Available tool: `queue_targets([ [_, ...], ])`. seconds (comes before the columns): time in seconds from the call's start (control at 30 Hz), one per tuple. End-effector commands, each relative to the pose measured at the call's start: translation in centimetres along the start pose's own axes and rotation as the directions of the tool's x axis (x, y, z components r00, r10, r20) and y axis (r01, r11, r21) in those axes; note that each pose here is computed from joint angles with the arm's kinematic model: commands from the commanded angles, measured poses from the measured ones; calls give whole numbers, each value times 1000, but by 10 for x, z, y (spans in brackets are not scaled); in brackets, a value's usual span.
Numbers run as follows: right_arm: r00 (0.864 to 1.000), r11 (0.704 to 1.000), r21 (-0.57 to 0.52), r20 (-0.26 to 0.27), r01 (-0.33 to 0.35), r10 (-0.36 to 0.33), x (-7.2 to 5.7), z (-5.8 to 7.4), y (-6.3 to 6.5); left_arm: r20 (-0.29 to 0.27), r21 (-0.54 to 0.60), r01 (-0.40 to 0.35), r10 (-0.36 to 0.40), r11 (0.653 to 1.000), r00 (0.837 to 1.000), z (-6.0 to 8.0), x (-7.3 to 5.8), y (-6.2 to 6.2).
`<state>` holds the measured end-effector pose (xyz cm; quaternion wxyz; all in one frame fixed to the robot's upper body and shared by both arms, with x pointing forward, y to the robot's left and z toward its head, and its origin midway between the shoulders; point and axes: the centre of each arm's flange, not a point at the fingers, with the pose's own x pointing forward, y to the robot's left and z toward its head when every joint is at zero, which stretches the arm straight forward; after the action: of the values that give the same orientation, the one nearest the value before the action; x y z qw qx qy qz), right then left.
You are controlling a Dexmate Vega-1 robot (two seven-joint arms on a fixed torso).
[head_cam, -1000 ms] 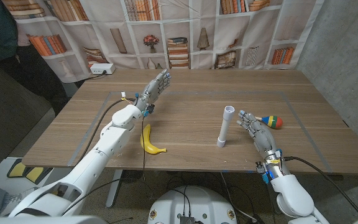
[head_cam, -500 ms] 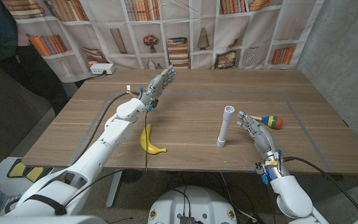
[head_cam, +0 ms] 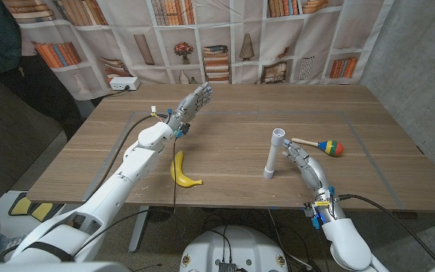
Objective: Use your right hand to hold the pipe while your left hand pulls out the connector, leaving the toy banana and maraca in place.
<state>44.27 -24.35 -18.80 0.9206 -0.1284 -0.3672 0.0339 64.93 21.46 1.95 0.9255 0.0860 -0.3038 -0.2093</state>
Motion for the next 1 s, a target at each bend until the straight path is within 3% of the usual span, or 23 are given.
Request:
queue_targets([
  [0.03,998,993,-96,-8,67,-68,-7,-8,-2,-6,-17,17,-18,1000,1000,-1,-4,0],
  [0.73,998,981,-181,20,70,-67,-6,0,22,-7,24,30,-30,999,1000,4,-4,6],
  [1.0,997,980,-187,18,71,-69,-6,0,27,3,16,28,-28,999,1000,4,-10,7],
])
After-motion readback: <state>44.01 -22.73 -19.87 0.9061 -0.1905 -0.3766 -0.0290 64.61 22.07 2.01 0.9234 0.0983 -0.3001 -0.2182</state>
